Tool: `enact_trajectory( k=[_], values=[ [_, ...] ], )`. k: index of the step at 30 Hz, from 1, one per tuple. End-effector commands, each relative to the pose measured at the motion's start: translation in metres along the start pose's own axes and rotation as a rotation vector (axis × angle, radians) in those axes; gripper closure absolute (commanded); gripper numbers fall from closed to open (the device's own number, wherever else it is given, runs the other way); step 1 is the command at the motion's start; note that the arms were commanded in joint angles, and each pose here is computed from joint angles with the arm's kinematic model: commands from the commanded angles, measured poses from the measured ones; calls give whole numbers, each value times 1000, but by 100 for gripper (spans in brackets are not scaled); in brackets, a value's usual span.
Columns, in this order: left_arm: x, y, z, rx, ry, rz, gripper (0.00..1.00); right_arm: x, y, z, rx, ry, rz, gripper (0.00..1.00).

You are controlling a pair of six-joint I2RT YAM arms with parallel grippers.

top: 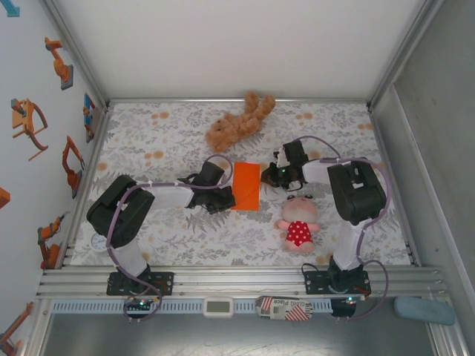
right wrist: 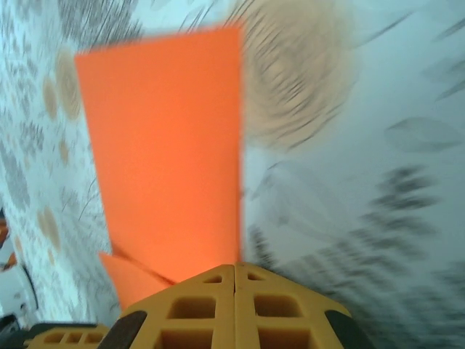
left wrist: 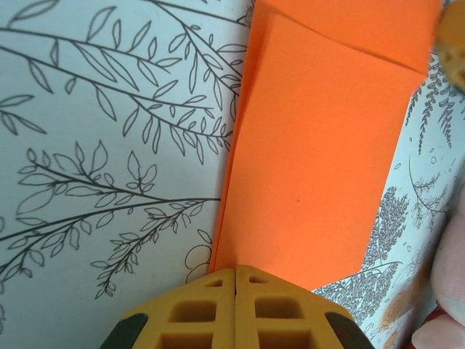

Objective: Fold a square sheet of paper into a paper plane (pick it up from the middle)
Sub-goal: Fold the triangle a second time at the center of the table.

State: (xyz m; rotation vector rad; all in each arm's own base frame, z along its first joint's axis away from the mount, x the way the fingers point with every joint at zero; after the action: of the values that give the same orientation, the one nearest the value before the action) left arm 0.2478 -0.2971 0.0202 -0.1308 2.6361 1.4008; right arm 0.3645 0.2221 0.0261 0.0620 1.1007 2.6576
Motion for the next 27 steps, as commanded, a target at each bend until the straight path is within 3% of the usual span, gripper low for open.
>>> enact_trajectory(
  k=[1, 5, 8, 14, 19, 27],
  values=[
    [15, 2, 19, -93, 34, 63, 100, -17, 15, 1, 49, 42, -52, 100],
    [-11, 13, -16, -11, -6, 4, 93, -14, 36, 20, 22, 50, -80, 99],
    [-29, 21, -33, 27, -25, -48, 84, -5, 46, 24, 0, 13, -95, 90],
    [-50, 16, -29, 45, 10, -84, 72, 21, 49, 29, -54, -71, -78, 73],
    [-62, 7, -30, 58, 12, -91, 71, 38, 38, 33, -58, -95, -49, 64],
    [-63, -4, -13, 6, 53, -85, 72, 51, 12, 39, -70, -116, 3, 64]
  ],
)
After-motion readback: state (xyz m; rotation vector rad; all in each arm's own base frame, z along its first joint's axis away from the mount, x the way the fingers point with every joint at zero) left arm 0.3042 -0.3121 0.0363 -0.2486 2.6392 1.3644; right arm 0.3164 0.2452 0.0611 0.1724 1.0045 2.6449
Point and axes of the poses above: each hand's point on the last joint's axis, 136 mm out from that joint toward the fingers, its own y axis back along the fingers, its own z axis along the line the jaws close on, x = y × z, the point moved 1 cm from there along y, back along the fingers, and after that the axes turned 7 degrees about -y, right-handed, at the moved point
